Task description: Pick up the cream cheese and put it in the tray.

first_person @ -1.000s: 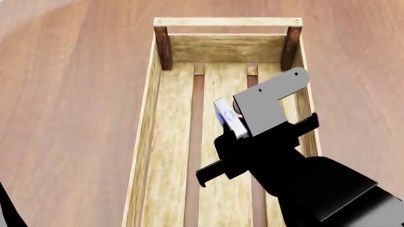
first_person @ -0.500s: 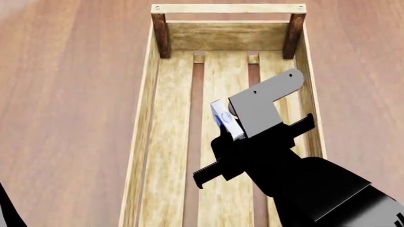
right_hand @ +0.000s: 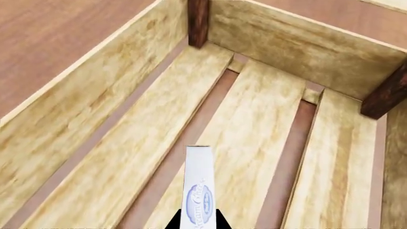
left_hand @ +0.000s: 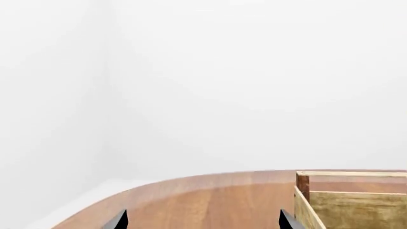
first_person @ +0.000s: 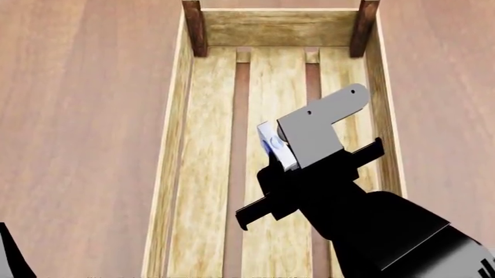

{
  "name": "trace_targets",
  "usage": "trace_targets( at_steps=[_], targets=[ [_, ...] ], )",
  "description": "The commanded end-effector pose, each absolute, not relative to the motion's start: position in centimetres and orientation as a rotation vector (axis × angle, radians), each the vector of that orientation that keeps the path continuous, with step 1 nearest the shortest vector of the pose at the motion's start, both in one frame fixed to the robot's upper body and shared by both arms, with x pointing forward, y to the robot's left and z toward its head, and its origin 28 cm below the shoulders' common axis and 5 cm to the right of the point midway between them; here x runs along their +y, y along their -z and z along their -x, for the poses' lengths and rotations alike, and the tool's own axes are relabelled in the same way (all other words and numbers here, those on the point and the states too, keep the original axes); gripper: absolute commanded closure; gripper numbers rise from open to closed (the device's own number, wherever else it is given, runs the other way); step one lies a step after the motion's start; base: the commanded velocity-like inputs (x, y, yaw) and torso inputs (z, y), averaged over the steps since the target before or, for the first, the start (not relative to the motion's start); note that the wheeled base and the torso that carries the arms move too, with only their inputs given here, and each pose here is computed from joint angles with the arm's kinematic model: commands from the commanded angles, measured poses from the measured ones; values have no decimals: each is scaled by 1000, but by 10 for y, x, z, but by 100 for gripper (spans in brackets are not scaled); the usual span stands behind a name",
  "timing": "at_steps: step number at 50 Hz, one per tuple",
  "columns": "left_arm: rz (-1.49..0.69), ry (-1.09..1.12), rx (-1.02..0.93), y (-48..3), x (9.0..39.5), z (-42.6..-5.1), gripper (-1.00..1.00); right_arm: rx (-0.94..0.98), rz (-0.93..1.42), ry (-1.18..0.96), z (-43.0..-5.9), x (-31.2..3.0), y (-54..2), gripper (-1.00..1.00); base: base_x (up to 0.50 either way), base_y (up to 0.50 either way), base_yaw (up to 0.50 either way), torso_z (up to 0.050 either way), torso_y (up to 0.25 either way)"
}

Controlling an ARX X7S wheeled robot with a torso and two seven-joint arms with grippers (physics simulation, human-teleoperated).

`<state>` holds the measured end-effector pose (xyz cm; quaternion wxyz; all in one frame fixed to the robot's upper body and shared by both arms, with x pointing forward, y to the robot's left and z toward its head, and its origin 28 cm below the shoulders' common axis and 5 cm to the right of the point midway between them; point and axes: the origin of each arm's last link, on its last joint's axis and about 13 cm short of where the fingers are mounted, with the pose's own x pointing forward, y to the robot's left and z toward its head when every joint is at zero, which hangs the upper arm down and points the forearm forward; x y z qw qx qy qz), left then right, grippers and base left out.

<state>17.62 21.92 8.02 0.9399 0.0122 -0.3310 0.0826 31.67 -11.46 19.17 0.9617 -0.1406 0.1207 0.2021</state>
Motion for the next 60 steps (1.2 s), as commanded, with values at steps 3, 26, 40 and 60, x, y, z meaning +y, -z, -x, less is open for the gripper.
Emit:
trace_targets(
  at_steps=[3,26,40,60],
  targets=[
    [-30,-171,-677,-80,219,-176,-100,226,296,-410,-318,-113,-194,100,0,0,0,0,-56],
    [-28,-174,-676,-79,220,-176,-100,228,305,-410,-318,-112,-191,100,0,0,0,0,-56],
    [-27,-173,-676,-79,219,-176,-100,232,316,-408,-319,-111,-188,100,0,0,0,0,-55],
    [-27,-174,-680,-80,219,-175,-100,231,324,-406,-319,-111,-188,100,1,0,1,0,-55]
  ],
)
